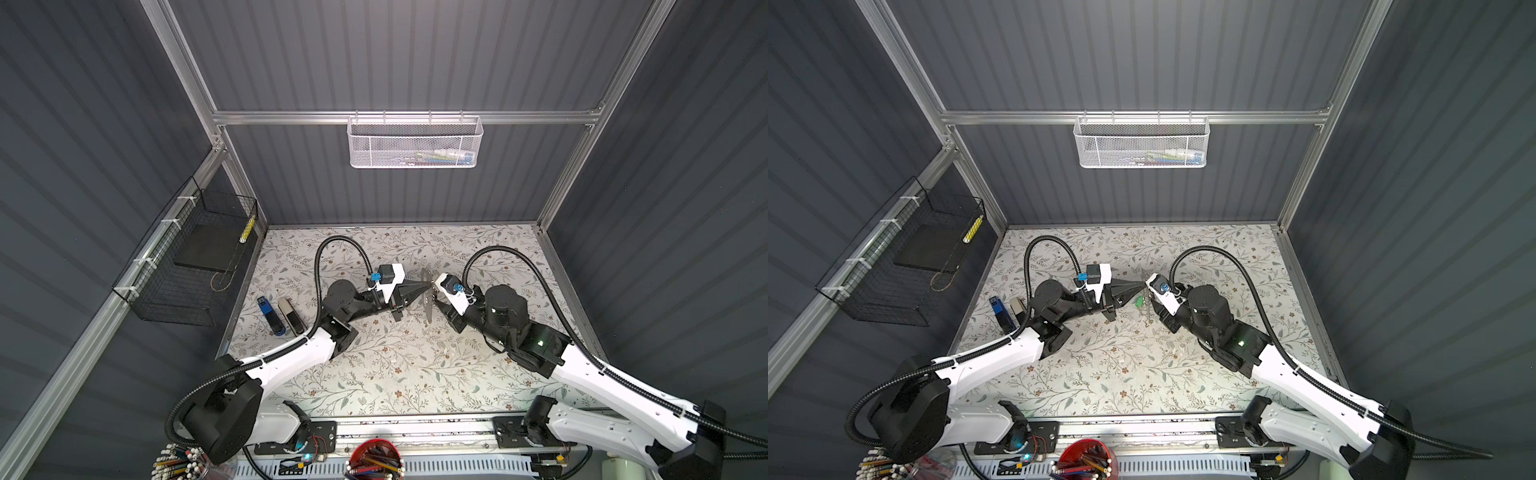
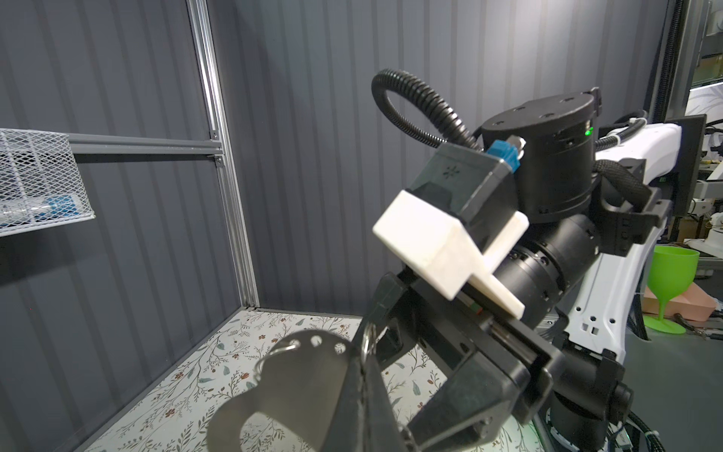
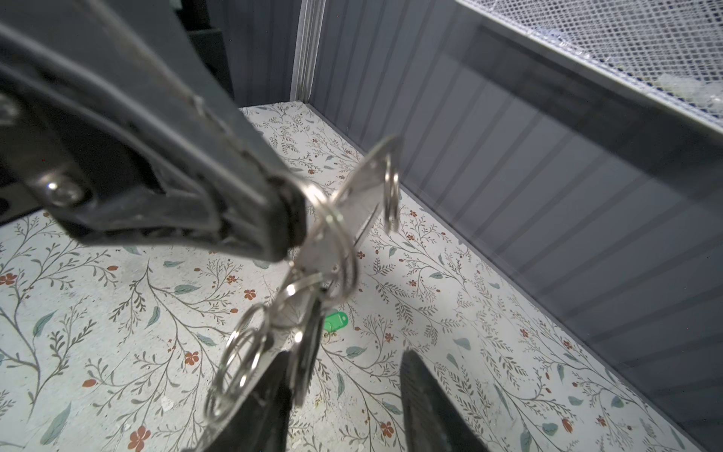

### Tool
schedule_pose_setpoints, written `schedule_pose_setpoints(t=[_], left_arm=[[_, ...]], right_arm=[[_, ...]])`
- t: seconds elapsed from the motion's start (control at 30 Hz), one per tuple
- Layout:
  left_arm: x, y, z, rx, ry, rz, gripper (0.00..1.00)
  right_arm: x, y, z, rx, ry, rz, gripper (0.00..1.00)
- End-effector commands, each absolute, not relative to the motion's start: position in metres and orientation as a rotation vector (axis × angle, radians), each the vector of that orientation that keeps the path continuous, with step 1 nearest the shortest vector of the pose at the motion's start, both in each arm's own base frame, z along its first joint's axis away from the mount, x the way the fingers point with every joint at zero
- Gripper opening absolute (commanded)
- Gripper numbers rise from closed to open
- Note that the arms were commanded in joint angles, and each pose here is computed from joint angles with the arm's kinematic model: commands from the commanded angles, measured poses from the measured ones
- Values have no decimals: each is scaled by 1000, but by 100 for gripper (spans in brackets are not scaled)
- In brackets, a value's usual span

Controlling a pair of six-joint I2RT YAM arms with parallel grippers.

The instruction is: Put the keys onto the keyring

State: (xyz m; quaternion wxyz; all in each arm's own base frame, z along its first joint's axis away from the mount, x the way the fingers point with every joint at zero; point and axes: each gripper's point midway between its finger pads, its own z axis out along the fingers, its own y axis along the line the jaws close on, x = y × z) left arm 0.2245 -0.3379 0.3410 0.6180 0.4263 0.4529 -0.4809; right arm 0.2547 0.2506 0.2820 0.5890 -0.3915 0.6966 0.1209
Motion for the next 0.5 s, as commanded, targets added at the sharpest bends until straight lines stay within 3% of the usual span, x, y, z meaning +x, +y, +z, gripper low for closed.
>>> schedule_pose_setpoints(t=[0.0, 0.27, 0.47], left_arm=[[223, -337, 346, 960, 1012, -1116, 0], [224, -337, 345, 946, 1010, -1123, 0], [223, -335, 346, 942, 1007, -1106, 0]], right_arm=[[254, 253, 302, -867, 1549, 299, 47], [253, 263, 306, -876, 1525, 323, 39], [251, 263, 302, -888, 1538, 321, 21]])
